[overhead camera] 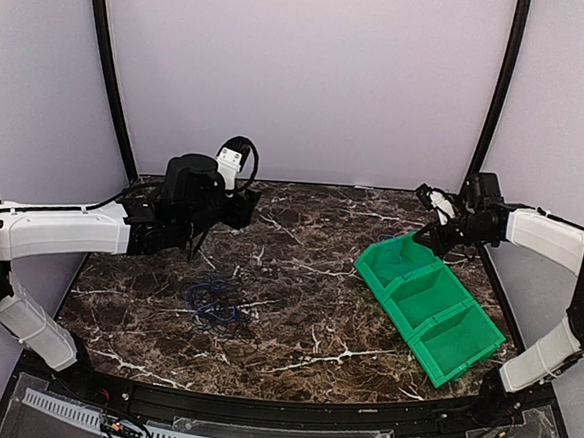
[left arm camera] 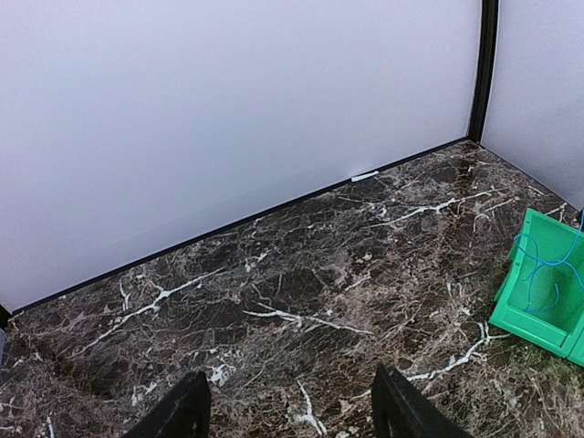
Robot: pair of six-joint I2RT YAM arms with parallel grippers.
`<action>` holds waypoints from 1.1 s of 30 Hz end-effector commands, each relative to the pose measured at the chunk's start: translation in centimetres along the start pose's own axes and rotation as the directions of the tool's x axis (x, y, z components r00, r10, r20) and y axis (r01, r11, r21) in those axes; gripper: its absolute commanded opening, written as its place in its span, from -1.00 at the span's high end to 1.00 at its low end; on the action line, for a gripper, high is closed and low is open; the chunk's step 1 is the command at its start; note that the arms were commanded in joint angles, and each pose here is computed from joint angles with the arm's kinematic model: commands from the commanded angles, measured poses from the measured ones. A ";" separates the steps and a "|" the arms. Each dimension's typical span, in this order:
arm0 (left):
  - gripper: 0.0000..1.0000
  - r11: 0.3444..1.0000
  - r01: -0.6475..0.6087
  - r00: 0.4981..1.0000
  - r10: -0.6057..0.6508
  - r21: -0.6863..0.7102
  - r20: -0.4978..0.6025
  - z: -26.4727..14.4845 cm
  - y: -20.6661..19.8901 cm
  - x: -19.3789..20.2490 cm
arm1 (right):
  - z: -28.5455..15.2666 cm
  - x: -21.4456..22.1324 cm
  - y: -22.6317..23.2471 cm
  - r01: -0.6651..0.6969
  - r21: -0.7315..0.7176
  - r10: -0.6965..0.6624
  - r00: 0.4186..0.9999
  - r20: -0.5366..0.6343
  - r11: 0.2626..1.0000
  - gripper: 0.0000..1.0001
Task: Untangle the cables
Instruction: Place the untangled cable in the bin.
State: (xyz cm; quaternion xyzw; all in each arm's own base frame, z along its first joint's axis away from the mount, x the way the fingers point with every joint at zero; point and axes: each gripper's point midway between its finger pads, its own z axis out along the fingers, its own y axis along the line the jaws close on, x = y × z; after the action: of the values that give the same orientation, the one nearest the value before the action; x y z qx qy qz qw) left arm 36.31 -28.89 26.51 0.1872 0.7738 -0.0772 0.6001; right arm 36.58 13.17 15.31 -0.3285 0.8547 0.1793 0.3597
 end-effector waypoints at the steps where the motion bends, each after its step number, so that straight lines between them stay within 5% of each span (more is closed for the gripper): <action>1: -0.27 1.000 0.002 0.999 -0.002 0.009 0.032 -0.5 0.1 -1.1 | 0.3 -0.1 -1.0 -0.008 0.034 0.007 1.000 0.007 0.999 1.00; 16: -0.27 1.000 0.000 1.000 0.000 0.026 0.019 -0.3 -0.3 -0.7 | 4.6 -0.1 -4.0 -0.103 0.035 0.106 0.992 -0.072 0.994 1.00; 33: -0.27 0.999 0.004 1.000 -0.004 0.040 0.011 -0.1 -0.6 -0.5 | -0.2 2.8 1.1 0.018 0.027 -0.015 0.992 -0.123 0.999 1.00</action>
State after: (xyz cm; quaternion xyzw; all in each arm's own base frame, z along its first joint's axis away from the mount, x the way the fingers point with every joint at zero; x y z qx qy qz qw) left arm 36.11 -29.32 26.44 0.1957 0.7730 -0.0878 0.5971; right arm 35.63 13.06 13.47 -0.3291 0.8751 0.1573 0.3180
